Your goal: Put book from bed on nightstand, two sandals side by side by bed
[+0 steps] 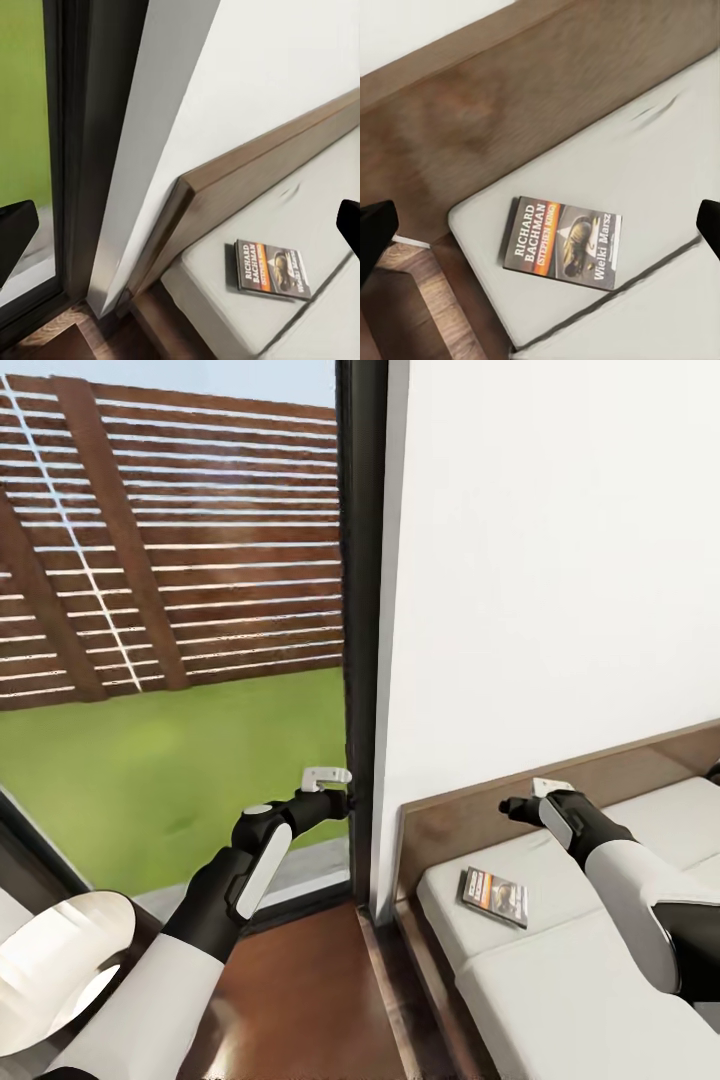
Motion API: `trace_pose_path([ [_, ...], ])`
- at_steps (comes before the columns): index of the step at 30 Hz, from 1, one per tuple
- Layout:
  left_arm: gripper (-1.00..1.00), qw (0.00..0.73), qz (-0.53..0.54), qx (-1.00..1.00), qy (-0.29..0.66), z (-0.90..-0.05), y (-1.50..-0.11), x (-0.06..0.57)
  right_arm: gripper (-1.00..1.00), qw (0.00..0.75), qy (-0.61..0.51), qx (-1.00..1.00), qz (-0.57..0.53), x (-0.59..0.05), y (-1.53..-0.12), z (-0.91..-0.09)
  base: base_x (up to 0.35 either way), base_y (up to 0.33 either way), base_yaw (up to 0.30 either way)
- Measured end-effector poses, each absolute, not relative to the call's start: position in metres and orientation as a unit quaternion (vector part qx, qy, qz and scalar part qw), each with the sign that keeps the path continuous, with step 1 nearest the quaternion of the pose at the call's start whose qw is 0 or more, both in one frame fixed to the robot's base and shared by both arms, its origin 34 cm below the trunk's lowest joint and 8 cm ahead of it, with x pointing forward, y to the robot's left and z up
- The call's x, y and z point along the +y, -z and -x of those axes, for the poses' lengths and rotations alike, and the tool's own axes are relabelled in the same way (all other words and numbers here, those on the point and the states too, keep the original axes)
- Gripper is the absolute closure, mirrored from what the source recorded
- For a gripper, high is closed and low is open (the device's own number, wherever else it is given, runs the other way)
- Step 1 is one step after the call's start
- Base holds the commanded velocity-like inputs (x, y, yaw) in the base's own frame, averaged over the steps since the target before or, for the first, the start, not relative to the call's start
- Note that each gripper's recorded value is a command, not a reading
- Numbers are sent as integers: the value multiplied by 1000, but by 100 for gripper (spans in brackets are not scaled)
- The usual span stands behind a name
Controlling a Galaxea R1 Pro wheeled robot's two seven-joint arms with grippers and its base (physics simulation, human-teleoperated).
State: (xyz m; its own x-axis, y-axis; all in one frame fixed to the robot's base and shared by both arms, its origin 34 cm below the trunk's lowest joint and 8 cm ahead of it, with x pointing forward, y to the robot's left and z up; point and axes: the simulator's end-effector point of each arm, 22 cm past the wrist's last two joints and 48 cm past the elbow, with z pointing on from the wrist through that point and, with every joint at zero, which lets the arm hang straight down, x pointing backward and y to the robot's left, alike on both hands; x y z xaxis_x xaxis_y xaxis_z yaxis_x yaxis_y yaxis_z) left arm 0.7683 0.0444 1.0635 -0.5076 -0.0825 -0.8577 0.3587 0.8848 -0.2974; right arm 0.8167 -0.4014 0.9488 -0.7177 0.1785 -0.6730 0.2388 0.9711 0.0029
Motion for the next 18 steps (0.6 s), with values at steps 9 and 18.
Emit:
trace_pose_path([
  [9,-100,483,-81,842,226,-769,-1053,44,-100,365,43,923,-113,-402,-943,-820,0,0,0],
  [18,-100,477,-79,846,226,-769,-1044,45,-100,371,46,920,-113,-405,-937,-824,0,0,0],
])
